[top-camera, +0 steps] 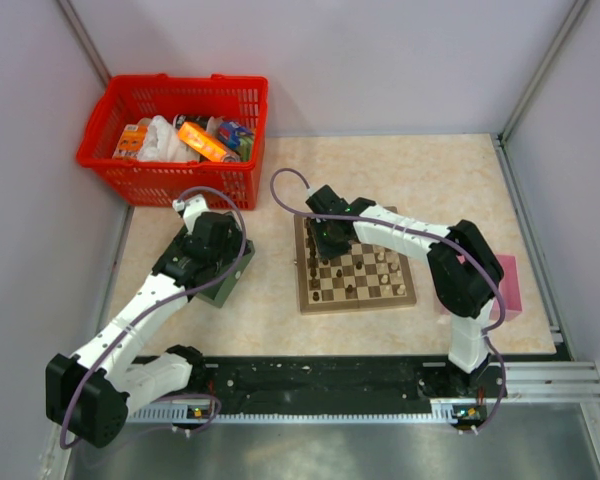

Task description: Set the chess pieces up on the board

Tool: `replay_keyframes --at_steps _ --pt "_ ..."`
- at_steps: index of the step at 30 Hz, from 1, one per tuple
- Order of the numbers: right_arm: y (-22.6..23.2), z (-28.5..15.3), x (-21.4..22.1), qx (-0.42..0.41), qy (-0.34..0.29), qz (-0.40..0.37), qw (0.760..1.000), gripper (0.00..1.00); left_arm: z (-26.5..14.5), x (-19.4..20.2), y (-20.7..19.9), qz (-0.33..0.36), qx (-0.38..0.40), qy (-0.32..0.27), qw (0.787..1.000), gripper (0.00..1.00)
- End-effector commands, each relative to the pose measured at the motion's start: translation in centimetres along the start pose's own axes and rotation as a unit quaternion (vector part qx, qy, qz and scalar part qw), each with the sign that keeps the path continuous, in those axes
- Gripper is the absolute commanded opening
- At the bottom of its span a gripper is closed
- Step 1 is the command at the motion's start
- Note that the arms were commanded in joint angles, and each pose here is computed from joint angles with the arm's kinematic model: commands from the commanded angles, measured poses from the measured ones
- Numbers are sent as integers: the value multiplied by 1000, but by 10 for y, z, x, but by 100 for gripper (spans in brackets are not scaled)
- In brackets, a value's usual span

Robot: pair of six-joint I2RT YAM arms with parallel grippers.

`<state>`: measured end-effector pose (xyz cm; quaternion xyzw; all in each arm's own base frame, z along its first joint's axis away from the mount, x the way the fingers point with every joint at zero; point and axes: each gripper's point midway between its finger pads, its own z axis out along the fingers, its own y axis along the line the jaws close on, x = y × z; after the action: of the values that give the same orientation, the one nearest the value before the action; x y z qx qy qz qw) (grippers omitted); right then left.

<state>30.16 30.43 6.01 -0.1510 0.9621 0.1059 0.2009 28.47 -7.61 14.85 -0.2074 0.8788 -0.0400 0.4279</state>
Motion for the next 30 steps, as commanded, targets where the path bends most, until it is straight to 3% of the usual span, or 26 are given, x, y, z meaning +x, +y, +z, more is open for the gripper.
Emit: replay_keyframes --at_steps 1,12,23,30 --pt "18 -12 -21 -25 -31 -1 999 29 -4 -12 -2 -12 7 -24 1000 96" --pt "-1 -63 -33 -3 -94 4 996 33 -3 -11 -3 -13 9 -20 1000 96" --pt "-64 -59 5 54 -64 68 994 33 -3 -11 -9 -19 19 -18 999 96" --pt "-73 -48 17 60 -41 78 994 33 -1 -10 -11 -19 22 -14 999 96"
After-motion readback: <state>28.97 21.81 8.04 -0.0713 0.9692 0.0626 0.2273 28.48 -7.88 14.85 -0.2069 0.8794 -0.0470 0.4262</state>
